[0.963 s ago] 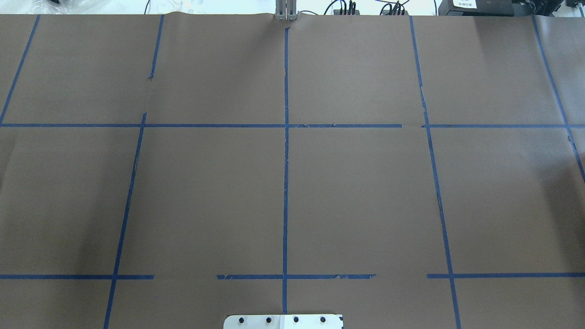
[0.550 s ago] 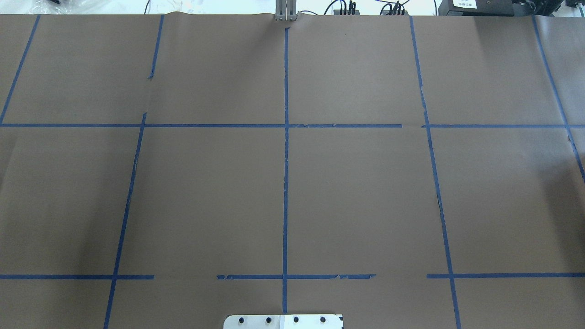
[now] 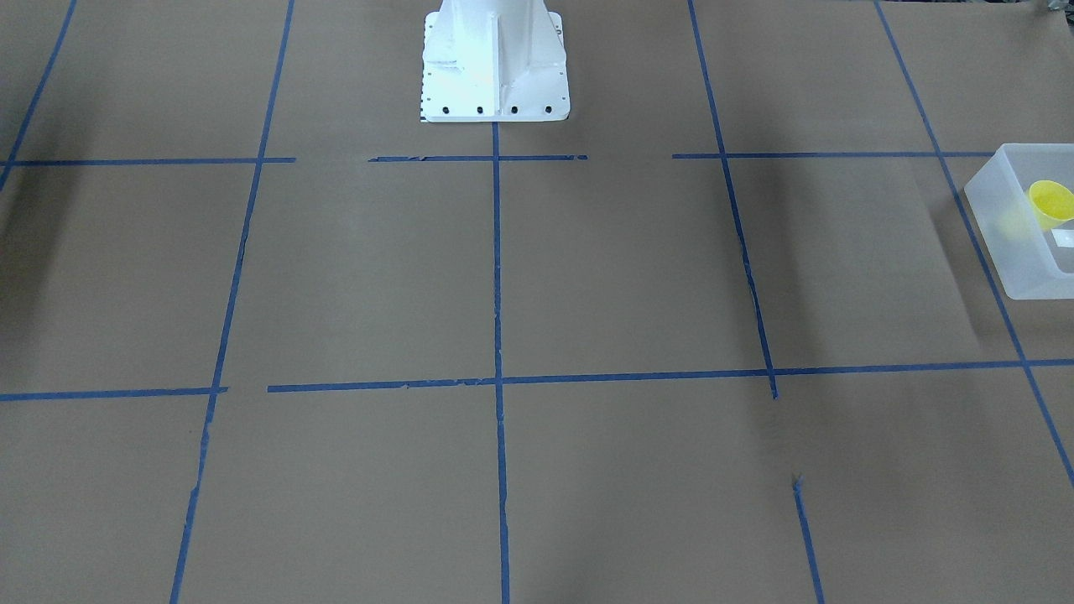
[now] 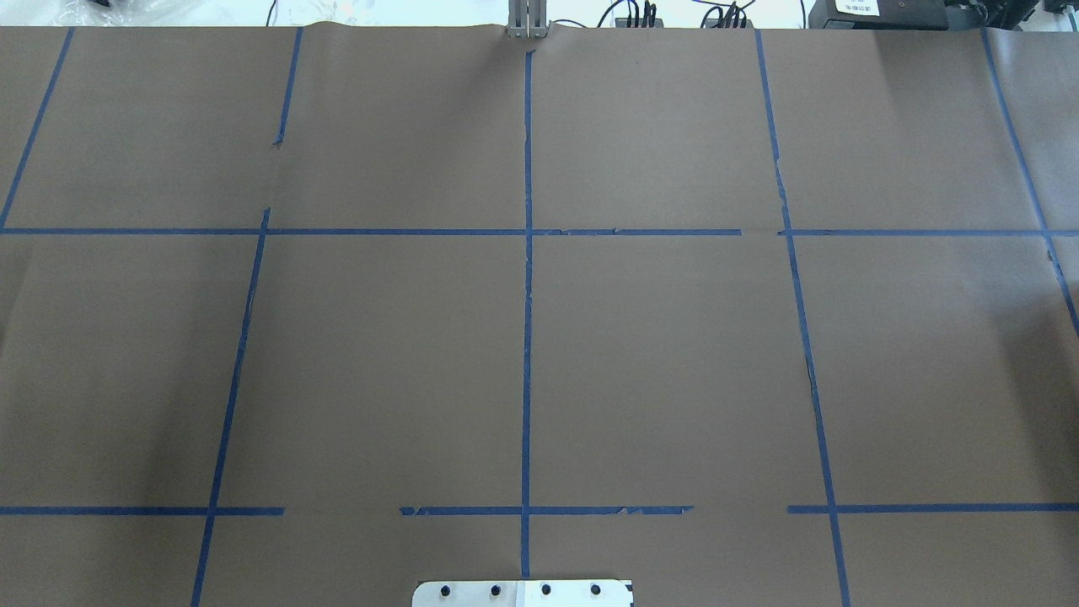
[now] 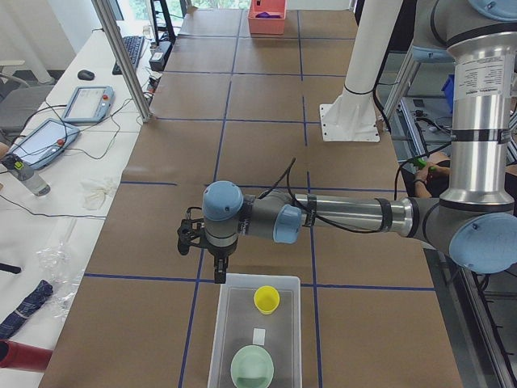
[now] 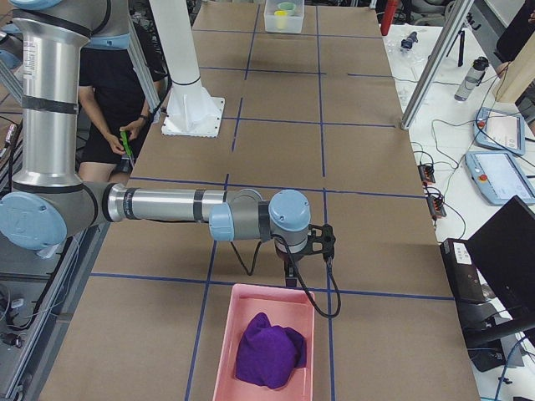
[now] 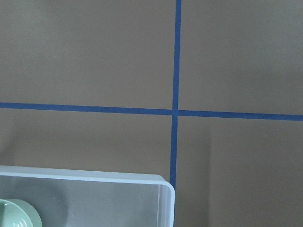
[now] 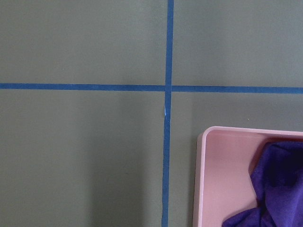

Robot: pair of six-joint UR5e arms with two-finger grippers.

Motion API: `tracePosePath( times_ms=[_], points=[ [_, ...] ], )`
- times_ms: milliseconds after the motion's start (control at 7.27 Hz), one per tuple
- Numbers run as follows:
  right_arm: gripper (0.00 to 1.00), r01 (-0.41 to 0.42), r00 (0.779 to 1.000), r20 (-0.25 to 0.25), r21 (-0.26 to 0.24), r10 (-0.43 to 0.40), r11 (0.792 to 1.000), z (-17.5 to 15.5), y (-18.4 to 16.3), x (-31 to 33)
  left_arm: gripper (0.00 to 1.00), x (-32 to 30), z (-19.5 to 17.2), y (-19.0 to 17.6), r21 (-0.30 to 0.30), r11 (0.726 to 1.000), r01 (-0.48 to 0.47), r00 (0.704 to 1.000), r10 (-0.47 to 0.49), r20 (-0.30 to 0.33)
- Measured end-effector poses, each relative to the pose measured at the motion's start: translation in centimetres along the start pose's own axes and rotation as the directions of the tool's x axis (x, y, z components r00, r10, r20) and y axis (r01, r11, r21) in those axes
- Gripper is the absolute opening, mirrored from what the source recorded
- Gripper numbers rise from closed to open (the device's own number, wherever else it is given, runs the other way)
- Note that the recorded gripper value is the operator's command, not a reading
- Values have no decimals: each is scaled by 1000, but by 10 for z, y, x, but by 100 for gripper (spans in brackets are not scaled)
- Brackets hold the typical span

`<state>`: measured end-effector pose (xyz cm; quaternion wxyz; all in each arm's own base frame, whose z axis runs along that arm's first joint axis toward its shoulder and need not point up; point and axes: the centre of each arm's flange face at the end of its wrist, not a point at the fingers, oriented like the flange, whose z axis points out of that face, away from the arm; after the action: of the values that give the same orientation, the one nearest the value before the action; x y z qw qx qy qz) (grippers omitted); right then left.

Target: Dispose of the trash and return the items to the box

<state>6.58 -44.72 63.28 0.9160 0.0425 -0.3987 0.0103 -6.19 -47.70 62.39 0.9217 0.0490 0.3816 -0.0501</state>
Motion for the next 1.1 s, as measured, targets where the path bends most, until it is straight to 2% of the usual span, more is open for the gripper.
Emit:
tracePosePath(
  times_ms=[413,1101],
  points=[
    [100,0,1000,1,0,0,1000,0,0,0,100,-2,2,0,-4,999,34,999,-34,0],
    [100,1,1000,2,1,-1,1000,-1,0,-1,100,-2,2,-1,-2,999,35,999,-35,-1]
  ],
)
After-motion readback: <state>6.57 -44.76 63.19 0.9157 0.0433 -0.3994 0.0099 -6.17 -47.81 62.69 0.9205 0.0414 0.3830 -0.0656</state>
